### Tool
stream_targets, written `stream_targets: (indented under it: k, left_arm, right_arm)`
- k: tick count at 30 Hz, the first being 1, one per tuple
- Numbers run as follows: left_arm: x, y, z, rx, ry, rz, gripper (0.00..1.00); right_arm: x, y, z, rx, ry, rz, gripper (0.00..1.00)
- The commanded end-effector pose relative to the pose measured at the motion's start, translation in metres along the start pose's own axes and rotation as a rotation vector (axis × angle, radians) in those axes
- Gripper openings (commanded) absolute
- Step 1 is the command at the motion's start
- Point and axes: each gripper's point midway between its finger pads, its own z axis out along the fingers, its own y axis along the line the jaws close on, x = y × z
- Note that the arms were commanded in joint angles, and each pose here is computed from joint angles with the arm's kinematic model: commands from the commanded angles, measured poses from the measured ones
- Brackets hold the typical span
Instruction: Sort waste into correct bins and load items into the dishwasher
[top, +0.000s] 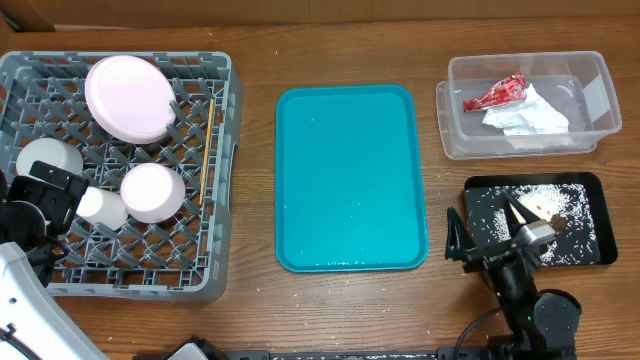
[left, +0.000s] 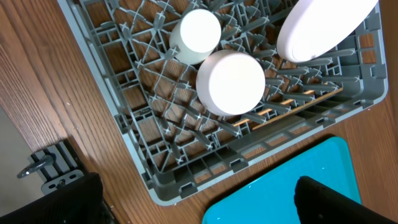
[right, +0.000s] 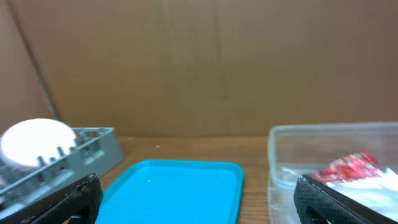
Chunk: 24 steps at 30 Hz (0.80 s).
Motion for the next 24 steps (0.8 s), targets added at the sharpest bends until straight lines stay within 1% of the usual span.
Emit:
stream_targets:
  k: [1, 5, 11, 24]
  left_arm:
    - [-0.004, 0.000, -0.001, -0.004, -0.011, -0.016, 1.00]
    - [-0.004, 0.000, -0.001, -0.004, -0.011, -0.016, 1.00]
    - [-0.004, 0.000, -0.001, -0.004, -0.011, -0.016, 1.00]
    - [-0.004, 0.000, -0.001, -0.004, -0.011, -0.016, 1.00]
  right_arm:
    - [-0.002, -0.024, -0.002, 0.136, -0.029, -0.002, 1.00]
    - [-0.001, -0.041, -0.005, 0.223, -0.030, -0.003, 1.00]
    - [0.028, -0.057, -0.011, 0.295, 0.091, 0.006, 1.00]
    - [0.027, -0.063, -0.012, 0.318, 0.089, -0.019, 1.00]
